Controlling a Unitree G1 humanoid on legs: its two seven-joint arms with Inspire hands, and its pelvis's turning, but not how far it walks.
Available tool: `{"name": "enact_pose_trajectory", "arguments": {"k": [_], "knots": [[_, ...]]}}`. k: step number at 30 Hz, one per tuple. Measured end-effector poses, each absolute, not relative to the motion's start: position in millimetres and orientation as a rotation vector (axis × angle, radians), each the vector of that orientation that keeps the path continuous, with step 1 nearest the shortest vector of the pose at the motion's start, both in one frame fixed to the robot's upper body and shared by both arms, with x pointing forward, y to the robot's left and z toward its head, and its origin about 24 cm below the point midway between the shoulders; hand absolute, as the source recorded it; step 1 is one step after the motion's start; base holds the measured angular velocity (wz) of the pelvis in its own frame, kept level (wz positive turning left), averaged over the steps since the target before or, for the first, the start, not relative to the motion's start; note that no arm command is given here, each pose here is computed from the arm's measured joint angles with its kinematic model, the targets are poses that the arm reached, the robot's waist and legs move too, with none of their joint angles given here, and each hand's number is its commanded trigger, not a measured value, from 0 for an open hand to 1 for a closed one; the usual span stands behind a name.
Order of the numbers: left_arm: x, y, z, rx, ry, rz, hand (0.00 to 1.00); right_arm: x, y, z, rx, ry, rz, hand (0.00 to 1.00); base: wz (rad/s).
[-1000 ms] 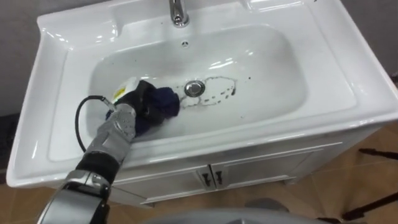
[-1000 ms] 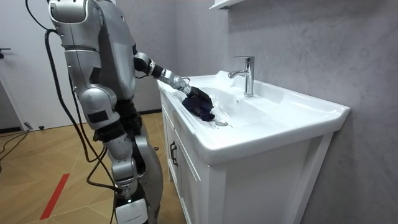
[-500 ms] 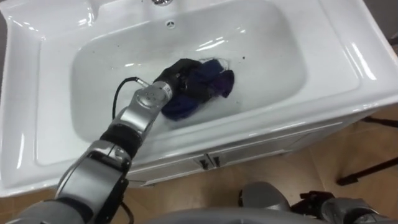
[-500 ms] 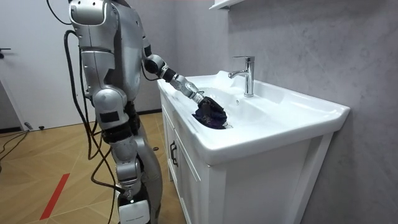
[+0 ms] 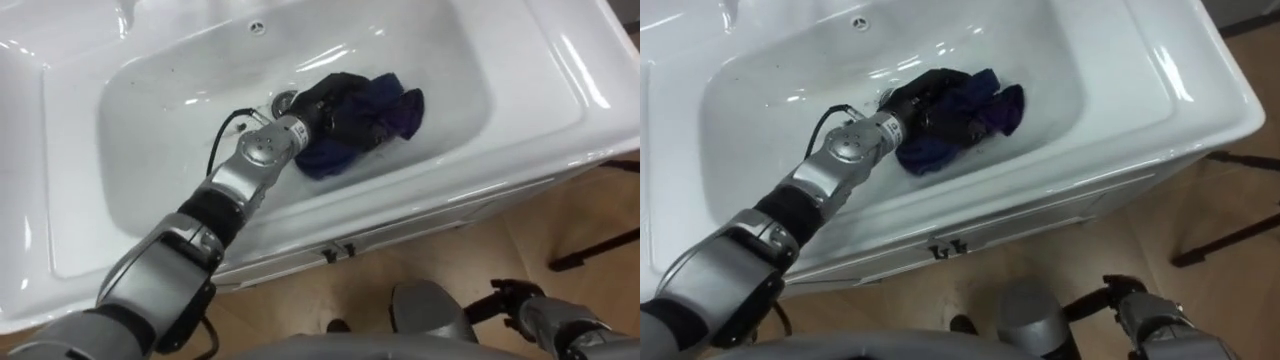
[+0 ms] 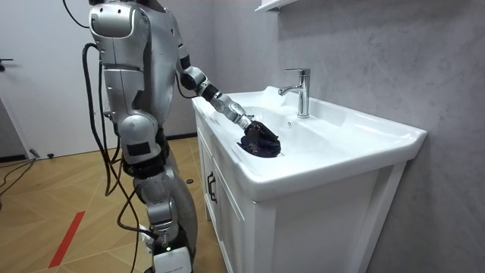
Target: Wipe basin
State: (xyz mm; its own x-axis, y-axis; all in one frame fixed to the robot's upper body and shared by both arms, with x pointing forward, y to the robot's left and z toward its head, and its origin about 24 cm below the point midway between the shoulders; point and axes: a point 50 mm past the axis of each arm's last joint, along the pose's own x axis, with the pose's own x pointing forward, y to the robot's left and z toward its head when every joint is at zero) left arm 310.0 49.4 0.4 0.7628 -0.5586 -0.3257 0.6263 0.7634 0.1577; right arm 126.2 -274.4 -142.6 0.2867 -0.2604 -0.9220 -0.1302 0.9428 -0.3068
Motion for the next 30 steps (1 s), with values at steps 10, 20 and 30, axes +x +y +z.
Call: {"name": "enact_pose_trajectory", "arguments": {"k": [10,20,30], "knots": [[307,28,19,0.350,0.127,-0.668,1.00,132,-275,-141,-0.321,1.215,-0.149,0.00,0.03],[316,49,26,0.712,-0.047,-0.514,1.00,117,-278,-144,-0.267,1.224,-0.227,0.00,-0.05],[343,155,15,1.094,0.090,-0.250,1.00,111,-298,-137,-0.336,1.234,-0.259,0.00,-0.07]]}}
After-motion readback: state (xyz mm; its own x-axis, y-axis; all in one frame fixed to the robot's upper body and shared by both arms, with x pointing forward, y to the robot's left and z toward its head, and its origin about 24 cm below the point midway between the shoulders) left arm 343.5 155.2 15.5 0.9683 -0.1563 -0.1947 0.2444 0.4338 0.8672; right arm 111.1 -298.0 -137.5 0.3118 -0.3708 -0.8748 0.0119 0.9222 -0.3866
